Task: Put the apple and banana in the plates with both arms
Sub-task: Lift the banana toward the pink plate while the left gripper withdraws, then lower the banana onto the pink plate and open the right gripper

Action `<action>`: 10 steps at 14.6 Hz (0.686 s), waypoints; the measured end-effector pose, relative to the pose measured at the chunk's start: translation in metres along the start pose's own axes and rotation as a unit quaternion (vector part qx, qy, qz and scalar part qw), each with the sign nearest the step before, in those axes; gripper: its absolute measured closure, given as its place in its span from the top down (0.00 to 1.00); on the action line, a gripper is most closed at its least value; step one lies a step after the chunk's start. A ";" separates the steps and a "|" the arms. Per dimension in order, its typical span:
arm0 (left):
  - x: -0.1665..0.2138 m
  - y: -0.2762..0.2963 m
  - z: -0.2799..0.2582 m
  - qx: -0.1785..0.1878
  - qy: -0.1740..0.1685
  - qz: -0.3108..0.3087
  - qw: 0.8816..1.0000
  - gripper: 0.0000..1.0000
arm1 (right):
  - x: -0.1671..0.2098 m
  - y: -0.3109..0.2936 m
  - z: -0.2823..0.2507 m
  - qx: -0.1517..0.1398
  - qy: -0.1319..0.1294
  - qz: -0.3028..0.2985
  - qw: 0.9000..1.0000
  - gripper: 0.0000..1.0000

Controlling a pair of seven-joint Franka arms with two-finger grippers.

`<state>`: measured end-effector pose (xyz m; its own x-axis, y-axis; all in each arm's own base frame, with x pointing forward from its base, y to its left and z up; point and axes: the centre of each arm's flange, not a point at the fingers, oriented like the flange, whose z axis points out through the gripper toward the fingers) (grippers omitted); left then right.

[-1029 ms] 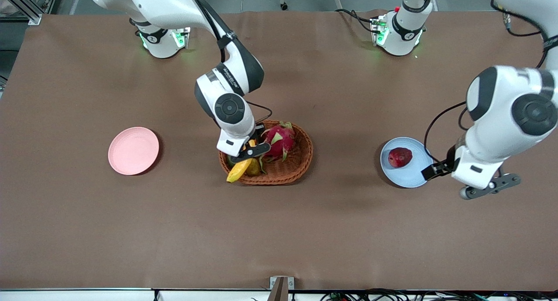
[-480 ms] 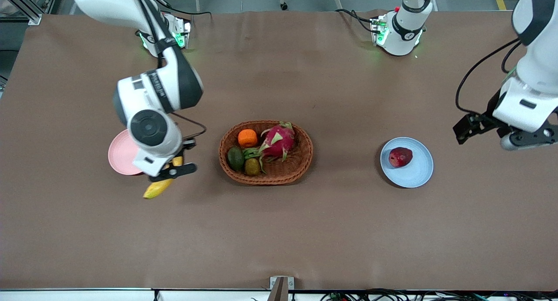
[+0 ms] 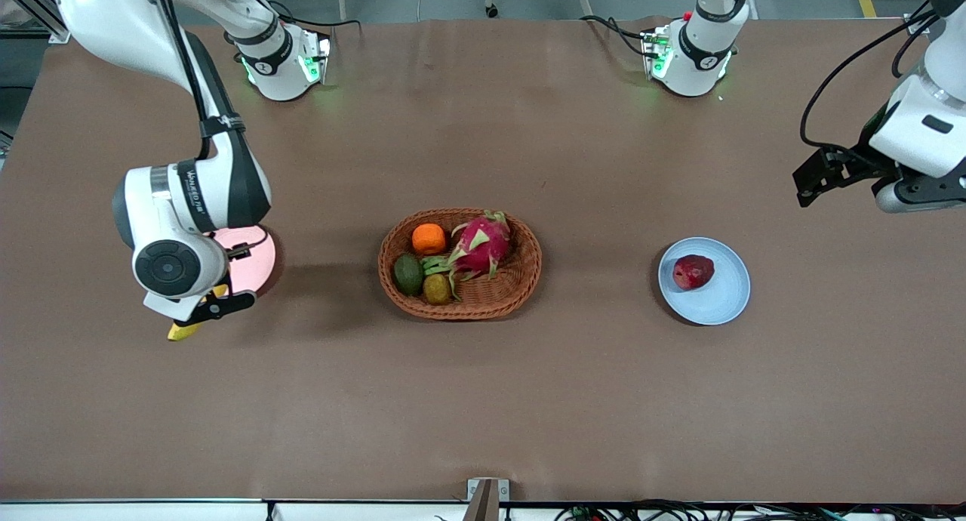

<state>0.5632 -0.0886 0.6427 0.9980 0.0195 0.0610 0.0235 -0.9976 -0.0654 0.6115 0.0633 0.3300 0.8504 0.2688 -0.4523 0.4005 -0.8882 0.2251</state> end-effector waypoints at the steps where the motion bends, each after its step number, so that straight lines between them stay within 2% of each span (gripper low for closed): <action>1: -0.004 -0.003 -0.003 -0.005 -0.006 0.001 1.000 1.00 | -0.007 0.003 0.006 0.000 -0.003 -0.003 1.000 0.39; 5: -0.020 0.000 -0.012 -0.012 -0.014 0.007 1.000 1.00 | -0.026 0.018 0.060 0.014 0.020 -0.007 1.000 0.39; 7: -0.028 0.003 -0.012 -0.016 -0.017 0.009 1.000 1.00 | -0.034 0.015 0.088 0.016 0.014 -0.016 1.000 0.39; 10: -0.042 -0.002 -0.016 -0.021 -0.021 0.006 1.000 1.00 | -0.040 0.004 0.110 -0.009 -0.007 -0.042 0.999 0.39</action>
<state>0.5206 -0.0887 0.6563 0.9998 0.0085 0.0180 0.0090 -0.9997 -0.0238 0.5413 0.0080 0.2547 0.8086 0.3361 -0.4830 0.4764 -0.8557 0.2020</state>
